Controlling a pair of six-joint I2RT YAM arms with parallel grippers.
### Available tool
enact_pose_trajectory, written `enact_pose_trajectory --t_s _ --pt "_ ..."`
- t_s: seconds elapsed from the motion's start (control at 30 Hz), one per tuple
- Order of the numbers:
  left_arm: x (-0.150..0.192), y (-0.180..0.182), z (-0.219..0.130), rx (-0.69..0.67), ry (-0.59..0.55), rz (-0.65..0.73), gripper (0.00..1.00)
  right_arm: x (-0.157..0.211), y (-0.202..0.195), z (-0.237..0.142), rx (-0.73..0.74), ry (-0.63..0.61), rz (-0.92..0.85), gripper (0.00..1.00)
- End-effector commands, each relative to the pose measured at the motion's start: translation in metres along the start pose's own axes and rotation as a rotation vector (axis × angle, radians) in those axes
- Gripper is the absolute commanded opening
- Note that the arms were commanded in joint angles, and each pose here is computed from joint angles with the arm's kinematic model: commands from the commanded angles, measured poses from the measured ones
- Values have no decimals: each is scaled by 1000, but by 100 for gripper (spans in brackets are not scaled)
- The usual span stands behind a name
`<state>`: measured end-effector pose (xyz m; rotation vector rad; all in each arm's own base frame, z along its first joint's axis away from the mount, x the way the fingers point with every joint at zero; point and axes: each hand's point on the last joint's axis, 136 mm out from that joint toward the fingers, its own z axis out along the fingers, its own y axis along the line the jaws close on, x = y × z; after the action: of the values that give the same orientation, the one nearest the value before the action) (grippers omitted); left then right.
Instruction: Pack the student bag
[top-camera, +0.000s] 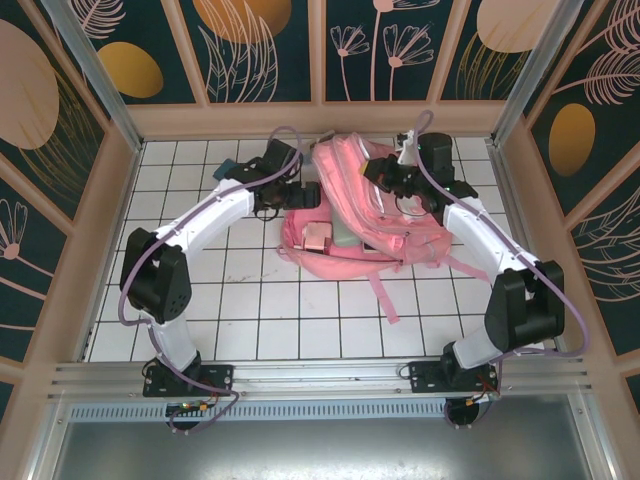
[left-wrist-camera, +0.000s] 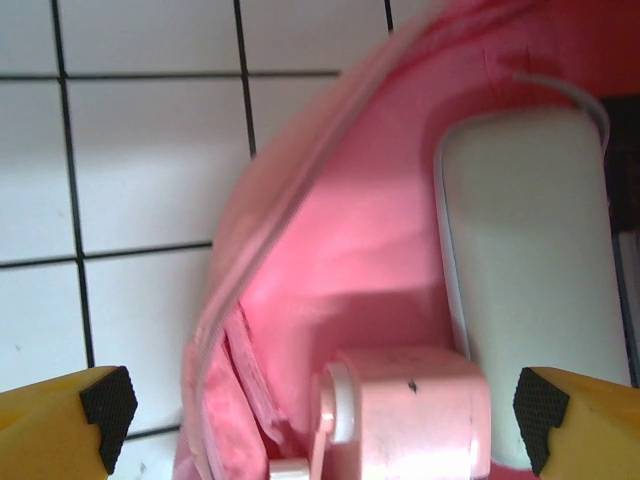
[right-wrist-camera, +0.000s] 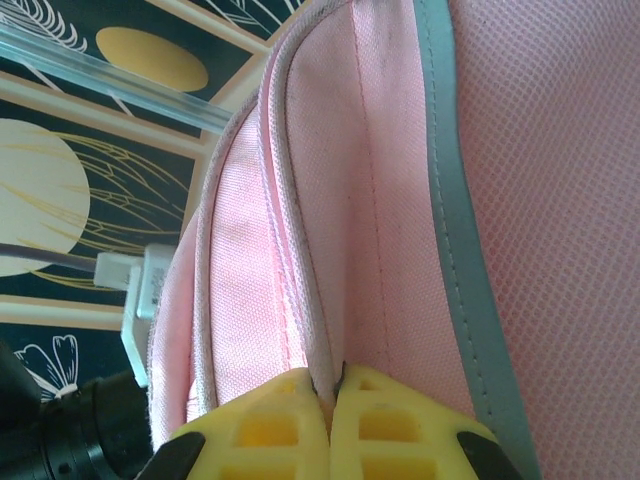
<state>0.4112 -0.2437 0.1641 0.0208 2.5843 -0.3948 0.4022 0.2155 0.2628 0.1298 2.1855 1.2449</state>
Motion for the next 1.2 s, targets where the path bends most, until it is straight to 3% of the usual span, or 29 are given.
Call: enact_pose_trajectory --t_s 0.0,0.13,0.33,0.43,0.6,0.87,1.17 --pt "-41 0 -5 37 -111 28 98 -15 21 -19 -51 -68 -65 0" --pt "-78 4 3 48 -203 29 94 -18 21 -23 -44 -76 -67 0" --pt "-124 11 40 62 -276 15 87 -26 24 -29 -38 -90 -76 0" --pt "-143 11 61 74 -313 10 79 -28 28 -31 -37 -92 -82 0" --pt "-169 16 101 118 -360 -35 81 -32 32 -35 -33 -104 -85 0" --pt "-179 33 167 103 -360 -57 88 -38 34 -35 -34 -120 -73 0" --pt "-167 65 207 39 -322 -145 88 -37 31 -32 -34 -121 -57 0"
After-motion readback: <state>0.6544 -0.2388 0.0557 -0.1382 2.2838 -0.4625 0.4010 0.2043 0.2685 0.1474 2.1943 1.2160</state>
